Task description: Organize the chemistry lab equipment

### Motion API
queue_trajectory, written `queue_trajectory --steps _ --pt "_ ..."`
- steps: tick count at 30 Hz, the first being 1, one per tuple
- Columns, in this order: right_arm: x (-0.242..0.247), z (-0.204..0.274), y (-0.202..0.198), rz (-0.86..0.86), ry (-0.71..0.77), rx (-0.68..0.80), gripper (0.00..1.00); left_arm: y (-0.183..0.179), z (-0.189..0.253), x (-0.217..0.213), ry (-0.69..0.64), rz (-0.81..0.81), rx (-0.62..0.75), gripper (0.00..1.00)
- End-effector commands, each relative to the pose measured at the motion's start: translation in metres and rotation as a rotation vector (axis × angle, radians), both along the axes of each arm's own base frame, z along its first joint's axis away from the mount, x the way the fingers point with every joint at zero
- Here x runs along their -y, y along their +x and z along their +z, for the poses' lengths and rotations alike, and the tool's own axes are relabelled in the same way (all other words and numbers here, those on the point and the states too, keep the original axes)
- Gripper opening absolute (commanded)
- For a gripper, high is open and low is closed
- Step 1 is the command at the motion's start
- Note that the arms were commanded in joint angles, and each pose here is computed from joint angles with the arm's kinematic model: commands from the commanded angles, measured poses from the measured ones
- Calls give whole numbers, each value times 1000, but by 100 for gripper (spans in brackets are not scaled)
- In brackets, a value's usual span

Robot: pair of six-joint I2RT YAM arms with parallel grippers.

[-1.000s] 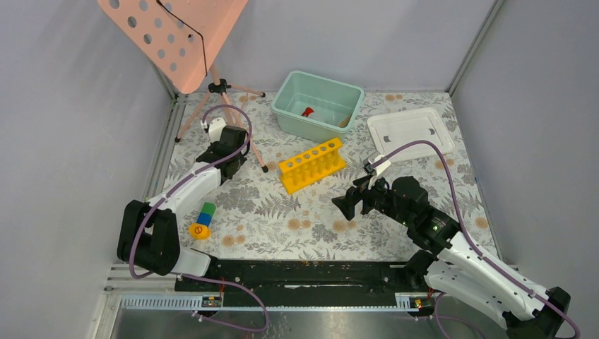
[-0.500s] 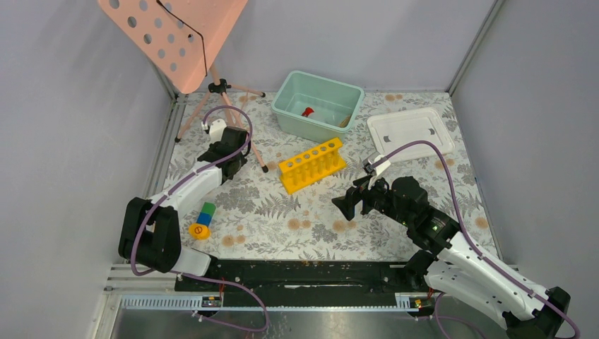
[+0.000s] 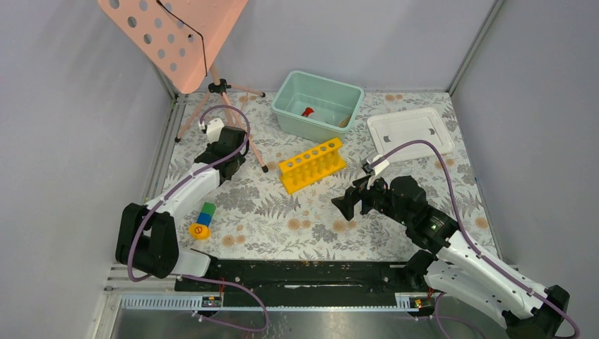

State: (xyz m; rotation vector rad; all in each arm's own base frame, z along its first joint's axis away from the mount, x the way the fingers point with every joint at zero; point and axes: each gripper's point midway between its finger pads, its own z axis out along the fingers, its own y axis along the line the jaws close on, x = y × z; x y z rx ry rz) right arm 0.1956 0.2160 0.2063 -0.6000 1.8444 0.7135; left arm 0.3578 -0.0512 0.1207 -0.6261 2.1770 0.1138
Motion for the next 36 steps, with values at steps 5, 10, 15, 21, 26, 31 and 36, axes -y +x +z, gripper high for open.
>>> queue_trajectory --steps 5,10,15,21,26,31,36 --pt "-4 17 3 7 34 45 99 2 17 -9 10 45 53 28" --pt "-4 18 2 6 34 45 99 2 11 -8 8 45 38 26" --pt "-2 18 2 4 35 48 99 0 5 -10 11 54 25 25" --pt "-2 18 1 6 38 49 99 -1 -1 -10 16 55 9 25" --pt "-1 20 0 2 41 53 99 -2 -5 -11 23 55 -5 25" --pt "-1 19 0 1 41 50 99 -5 -10 -13 32 65 -24 25" --pt "0 20 0 -2 41 51 99 -8 -11 -17 45 80 -33 25"
